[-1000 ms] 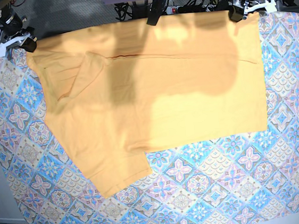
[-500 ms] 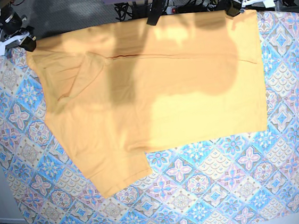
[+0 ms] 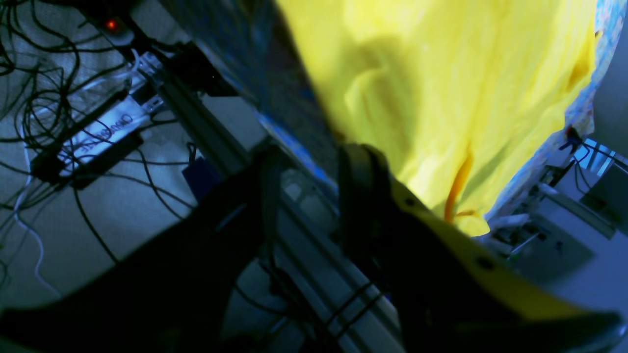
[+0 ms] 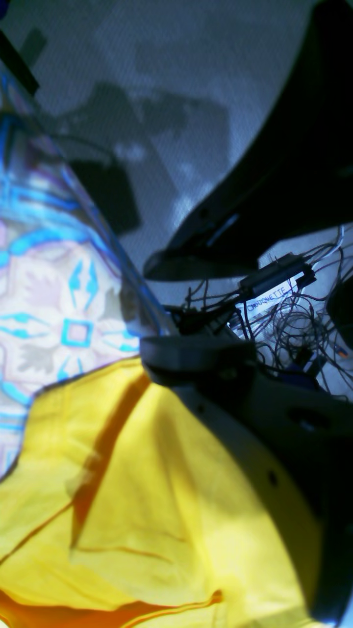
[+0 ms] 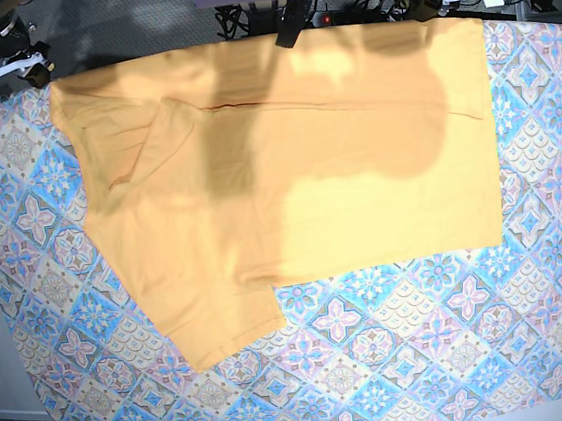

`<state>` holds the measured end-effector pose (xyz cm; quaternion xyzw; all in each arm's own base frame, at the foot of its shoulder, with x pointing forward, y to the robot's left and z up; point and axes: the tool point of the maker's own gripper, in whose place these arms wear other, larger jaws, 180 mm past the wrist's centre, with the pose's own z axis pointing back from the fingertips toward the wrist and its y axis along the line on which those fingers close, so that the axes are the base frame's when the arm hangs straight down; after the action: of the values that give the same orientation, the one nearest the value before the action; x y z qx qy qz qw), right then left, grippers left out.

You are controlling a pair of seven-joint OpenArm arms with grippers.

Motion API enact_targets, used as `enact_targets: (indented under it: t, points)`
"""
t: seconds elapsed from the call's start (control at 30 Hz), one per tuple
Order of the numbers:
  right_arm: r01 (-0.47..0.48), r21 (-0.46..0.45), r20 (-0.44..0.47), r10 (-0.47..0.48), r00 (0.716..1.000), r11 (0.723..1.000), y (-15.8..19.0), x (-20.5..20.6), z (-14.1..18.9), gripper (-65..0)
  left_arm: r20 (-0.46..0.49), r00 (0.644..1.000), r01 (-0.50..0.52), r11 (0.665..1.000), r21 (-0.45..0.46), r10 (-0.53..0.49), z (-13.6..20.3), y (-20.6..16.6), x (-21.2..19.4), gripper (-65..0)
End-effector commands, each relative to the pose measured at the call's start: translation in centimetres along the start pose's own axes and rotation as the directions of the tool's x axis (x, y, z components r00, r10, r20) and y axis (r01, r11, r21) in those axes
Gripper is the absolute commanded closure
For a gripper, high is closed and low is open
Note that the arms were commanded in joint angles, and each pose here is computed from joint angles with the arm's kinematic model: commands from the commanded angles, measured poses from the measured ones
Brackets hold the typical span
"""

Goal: Fold the T-shirt properly

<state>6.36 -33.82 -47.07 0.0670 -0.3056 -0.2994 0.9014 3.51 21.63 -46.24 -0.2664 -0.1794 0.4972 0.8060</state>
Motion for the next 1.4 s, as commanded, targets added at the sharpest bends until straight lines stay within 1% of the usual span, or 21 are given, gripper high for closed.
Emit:
enact_targets:
  t: [0.0, 0.07, 0.2, 0.37, 0.47, 0.53, 0.63, 0.67, 0.73, 0.83, 0.9, 0.93, 1.03, 1.1, 1.27, 1.37]
  points:
    - [-0.025, 0.018, 0.049, 0.024, 0.999, 1.0, 0.4, 1.8, 0.5, -18.6, 0.011, 0.999, 0.048, 0.998, -0.043, -0.048, 0.6, -1.3, 0.5, -19.2]
    - [-0.045, 0.035, 0.07, 0.043, 0.997, 0.998, 1.3, 2.7, 0.6, -18.6, 0.027, 0.994, 0.108, 0.991, -0.082, -0.106, 0.8, -3.1, 1.0, -19.1]
    - [-0.085, 0.064, 0.112, 0.077, 0.991, 0.994, 2.8, 4.3, 0.9, -18.5, 0.029, 0.983, 0.185, 0.974, -0.13, -0.183, 1.5, -5.9, 1.2, -19.1]
    - [-0.135, 0.1, 0.16, 0.118, 0.98, 0.986, 4.9, 6.0, 1.3, -18.5, 0.069, 0.972, 0.233, 0.958, -0.167, -0.224, 1.6, -8.1, 2.1, -19.1]
    - [-0.167, 0.12, 0.195, 0.141, 0.97, 0.979, 6.3, 7.3, 1.6, -18.5, 0.109, 0.964, 0.262, 0.943, -0.206, -0.244, 1.2, -10.2, 3.3, -19.1]
    - [-0.221, 0.108, 0.207, 0.195, 0.959, 0.969, 6.8, 7.9, 1.8, -18.5, 0.159, 0.956, 0.276, 0.935, -0.223, -0.245, 1.2, -11.3, 5.0, -19.1]
    - [-0.305, 0.094, 0.257, 0.273, 0.927, 0.948, 8.7, 10.1, 1.3, -18.8, 0.214, 0.944, 0.3, 0.921, -0.25, -0.249, 0.9, -13.2, 7.0, -19.1]
    - [-0.325, 0.09, 0.251, 0.295, 0.922, 0.941, 9.0, 10.3, 1.0, -18.8, 0.231, 0.937, 0.32, 0.912, -0.257, -0.263, 1.0, -13.9, 7.8, -19.1]
    - [-0.358, 0.112, 0.244, 0.323, 0.914, 0.927, 10.8, 10.9, -0.1, -18.8, 0.263, 0.924, 0.348, 0.896, -0.275, -0.278, 0.8, -15.4, 9.1, -19.1]
    - [-0.378, 0.16, 0.247, 0.334, 0.91, 0.912, 13.3, 11.3, -1.2, -18.8, 0.287, 0.914, 0.369, 0.884, -0.288, -0.287, 0.3, -16.6, 11.3, -19.1]
    - [-0.399, 0.191, 0.258, 0.347, 0.902, 0.897, 15.0, 11.6, -1.8, -18.8, 0.289, 0.92, 0.348, 0.891, -0.292, -0.265, -0.2, -16.9, 12.4, -19.1]
    - [-0.412, 0.203, 0.265, 0.356, 0.896, 0.888, 15.9, 11.7, -2.1, -18.8, 0.286, 0.927, 0.325, 0.9, -0.291, -0.242, -0.6, -16.8, 12.9, -19.1]
    - [-0.443, 0.226, 0.278, 0.378, 0.883, 0.867, 17.8, 12.0, -2.7, -18.8, 0.31, 0.932, 0.281, 0.915, -0.289, -0.188, -0.9, -17.0, 15.5, -19.1]
    - [-0.466, 0.239, 0.284, 0.398, 0.872, 0.852, 18.9, 12.1, -3.1, -18.8, 0.334, 0.928, 0.272, 0.915, -0.299, -0.167, -0.9, -17.7, 17.1, -19.2]
    - [-0.518, 0.244, 0.298, 0.445, 0.845, 0.82, 21.1, 12.4, -4.0, -18.8, 0.366, 0.908, 0.307, 0.917, -0.253, -0.203, -2.0, -19.0, 19.5, -19.5]
    - [-0.539, 0.245, 0.317, 0.458, 0.83, 0.806, 22.1, 13.0, -4.2, -18.8, 0.396, 0.879, 0.36, 0.913, -0.191, -0.263, -2.1, -19.8, 21.0, -19.8]
